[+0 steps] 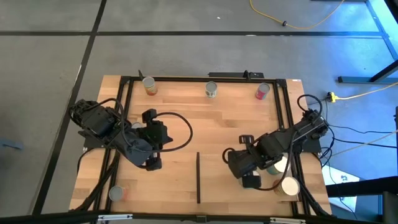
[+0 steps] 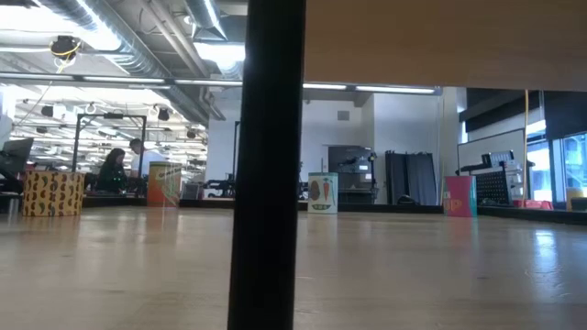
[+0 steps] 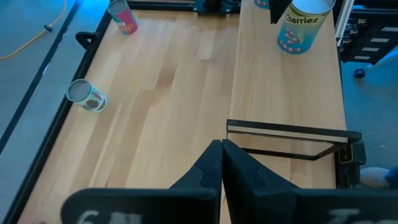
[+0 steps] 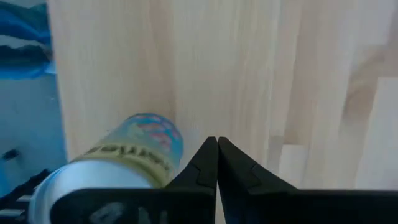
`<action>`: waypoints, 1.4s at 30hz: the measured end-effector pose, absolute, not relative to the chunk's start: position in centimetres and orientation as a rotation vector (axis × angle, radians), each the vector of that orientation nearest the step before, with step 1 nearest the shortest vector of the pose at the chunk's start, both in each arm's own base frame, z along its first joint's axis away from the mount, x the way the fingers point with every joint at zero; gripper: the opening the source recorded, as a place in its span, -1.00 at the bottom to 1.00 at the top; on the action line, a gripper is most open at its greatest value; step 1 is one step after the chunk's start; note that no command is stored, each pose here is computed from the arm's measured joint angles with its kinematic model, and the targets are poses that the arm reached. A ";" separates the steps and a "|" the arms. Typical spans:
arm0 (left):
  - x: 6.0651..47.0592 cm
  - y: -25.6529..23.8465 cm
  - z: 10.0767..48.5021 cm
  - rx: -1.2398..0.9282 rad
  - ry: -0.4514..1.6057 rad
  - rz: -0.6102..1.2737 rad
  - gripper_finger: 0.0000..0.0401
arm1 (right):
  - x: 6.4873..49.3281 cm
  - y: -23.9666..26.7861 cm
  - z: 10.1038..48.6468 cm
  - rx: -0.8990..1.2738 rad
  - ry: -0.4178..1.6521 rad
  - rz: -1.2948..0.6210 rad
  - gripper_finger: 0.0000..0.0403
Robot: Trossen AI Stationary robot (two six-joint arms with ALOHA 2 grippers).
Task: Pick and place cans onto a shelf
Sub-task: Put the canned cherries on the shelf
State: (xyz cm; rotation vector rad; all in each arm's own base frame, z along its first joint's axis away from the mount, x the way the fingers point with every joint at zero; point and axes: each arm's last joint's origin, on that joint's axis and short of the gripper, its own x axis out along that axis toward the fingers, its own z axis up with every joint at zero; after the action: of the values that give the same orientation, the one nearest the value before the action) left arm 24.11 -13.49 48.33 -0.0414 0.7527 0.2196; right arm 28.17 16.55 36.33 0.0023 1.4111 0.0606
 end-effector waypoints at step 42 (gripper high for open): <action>24.1 -13.5 48.3 -0.067 0.750 0.230 -1.00 | 28.1 20.4 38.8 -0.078 1.185 0.388 -0.97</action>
State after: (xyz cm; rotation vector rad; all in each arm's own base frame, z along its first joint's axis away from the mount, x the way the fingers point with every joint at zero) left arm 24.10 -13.49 48.33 -0.0670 0.7498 0.2298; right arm 28.06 20.38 38.78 -0.0778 1.1848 0.3883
